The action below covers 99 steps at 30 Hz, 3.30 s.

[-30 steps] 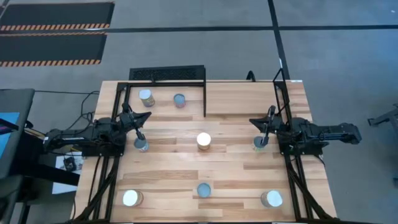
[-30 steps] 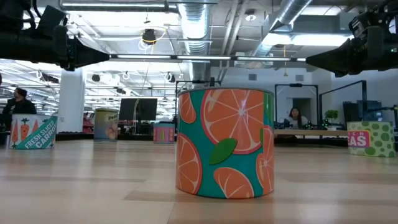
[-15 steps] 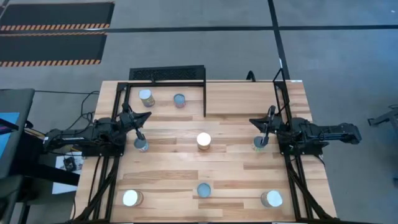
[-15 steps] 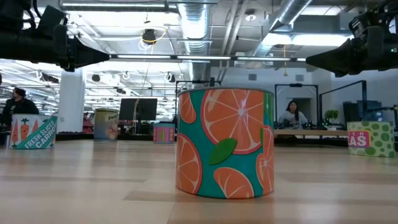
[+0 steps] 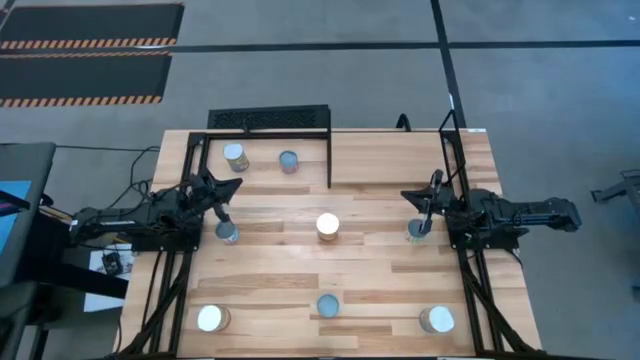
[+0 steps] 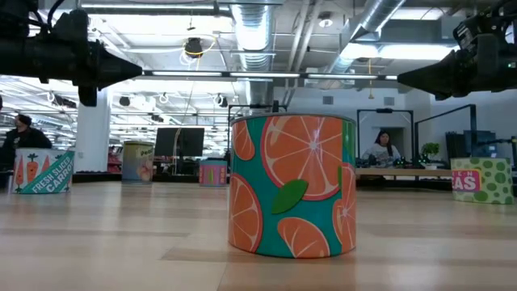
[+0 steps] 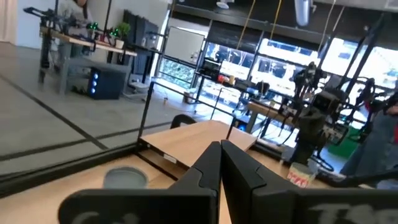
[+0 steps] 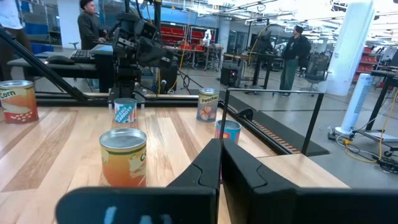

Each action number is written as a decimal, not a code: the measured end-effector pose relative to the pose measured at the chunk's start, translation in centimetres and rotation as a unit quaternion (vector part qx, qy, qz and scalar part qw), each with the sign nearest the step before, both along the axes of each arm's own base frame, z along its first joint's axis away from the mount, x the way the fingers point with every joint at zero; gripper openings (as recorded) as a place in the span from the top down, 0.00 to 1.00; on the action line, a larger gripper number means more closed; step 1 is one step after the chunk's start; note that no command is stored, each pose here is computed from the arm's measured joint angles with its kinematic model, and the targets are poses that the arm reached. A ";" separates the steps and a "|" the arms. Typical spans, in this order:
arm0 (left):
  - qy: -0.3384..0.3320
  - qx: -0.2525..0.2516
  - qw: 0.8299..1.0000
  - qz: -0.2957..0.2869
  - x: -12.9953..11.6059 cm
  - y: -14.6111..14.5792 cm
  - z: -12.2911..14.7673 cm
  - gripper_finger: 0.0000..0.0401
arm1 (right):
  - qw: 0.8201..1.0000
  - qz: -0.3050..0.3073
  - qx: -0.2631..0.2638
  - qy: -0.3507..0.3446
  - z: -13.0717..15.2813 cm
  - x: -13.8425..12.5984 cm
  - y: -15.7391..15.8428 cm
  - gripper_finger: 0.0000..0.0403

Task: Pick and place cans onto a shelf
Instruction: Put the small canned corn on the shelf

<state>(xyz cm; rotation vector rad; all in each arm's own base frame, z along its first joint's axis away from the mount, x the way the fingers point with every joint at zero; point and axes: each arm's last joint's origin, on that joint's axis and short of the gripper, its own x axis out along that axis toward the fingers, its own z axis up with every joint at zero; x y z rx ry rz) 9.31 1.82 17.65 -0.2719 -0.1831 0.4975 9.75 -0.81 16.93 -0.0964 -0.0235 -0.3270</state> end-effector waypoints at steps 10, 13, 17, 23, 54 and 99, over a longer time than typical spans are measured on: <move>0.019 0.035 0.998 -0.058 0.2 -0.3 -0.1 1.00 | 1.000 0.000 0.000 0.000 0.0 0.0 0.0 0.90; 0.034 0.041 0.995 -0.083 0.5 -0.4 -0.3 1.00 | 1.000 0.000 0.000 0.000 0.0 0.0 0.0 0.90; 0.064 0.042 0.993 -0.089 1.2 -0.4 -0.6 1.00 | 1.000 0.000 0.000 0.000 0.0 0.0 0.0 0.90; 0.113 0.055 0.988 -0.093 2.8 -0.4 0.0 1.00 | 1.000 0.000 0.000 0.000 0.0 0.0 0.0 0.90; 0.432 0.049 0.897 -0.086 16.7 6.7 2.0 1.00 | 1.000 0.000 0.000 0.000 0.0 0.0 0.0 0.90; 0.565 0.062 0.800 -0.194 17.4 10.9 5.0 0.99 | 1.000 0.001 0.000 0.000 0.0 0.0 0.0 0.90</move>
